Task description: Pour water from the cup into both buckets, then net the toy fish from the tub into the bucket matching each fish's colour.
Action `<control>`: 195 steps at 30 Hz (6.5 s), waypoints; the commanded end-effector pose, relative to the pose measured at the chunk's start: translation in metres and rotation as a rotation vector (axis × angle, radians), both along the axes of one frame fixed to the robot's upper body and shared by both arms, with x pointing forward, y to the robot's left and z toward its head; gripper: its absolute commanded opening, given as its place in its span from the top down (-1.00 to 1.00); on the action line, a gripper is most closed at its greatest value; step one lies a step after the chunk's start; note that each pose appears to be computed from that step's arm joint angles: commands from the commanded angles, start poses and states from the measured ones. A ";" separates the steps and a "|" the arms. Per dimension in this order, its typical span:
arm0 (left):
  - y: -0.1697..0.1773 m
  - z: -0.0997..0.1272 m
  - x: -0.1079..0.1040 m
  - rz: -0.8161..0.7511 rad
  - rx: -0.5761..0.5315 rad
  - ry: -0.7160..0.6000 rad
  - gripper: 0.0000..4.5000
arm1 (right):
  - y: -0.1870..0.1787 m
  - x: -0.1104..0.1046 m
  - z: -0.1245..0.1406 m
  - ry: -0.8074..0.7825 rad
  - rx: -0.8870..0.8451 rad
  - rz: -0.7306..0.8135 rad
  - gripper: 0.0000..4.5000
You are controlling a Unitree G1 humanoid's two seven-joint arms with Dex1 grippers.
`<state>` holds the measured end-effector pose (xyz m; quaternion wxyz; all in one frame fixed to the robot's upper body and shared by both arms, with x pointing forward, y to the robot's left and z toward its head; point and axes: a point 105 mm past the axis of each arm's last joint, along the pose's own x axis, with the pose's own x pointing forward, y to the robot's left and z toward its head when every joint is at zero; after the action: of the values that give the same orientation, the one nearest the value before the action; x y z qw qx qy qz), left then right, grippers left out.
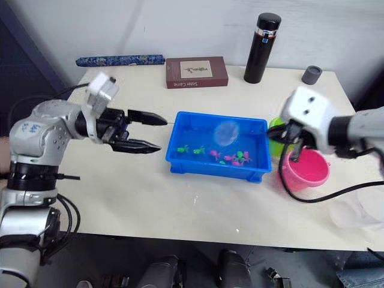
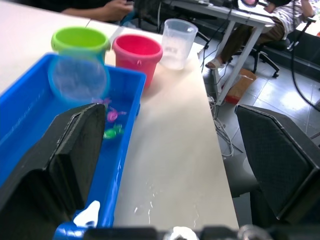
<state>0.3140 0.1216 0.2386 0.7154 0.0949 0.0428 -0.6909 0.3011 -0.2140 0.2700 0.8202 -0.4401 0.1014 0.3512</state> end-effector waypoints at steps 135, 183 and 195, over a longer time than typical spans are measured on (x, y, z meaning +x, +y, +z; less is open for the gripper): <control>-0.083 -0.024 0.033 -0.182 0.012 -0.145 -0.99 | -0.042 -0.093 -0.026 -0.375 -0.048 -0.179 1.00; -0.001 -0.045 0.033 0.353 0.033 -0.097 -0.99 | 0.046 0.032 -0.073 -0.206 0.100 -0.092 1.00; 0.007 -0.047 0.034 0.385 0.042 -0.103 -0.99 | 0.059 0.035 -0.094 -0.131 0.119 -0.080 1.00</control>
<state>0.3473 0.1224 0.1817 0.8272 0.1319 0.0580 -0.5431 0.3339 -0.1552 0.1681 0.8639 -0.3973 0.0582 0.3041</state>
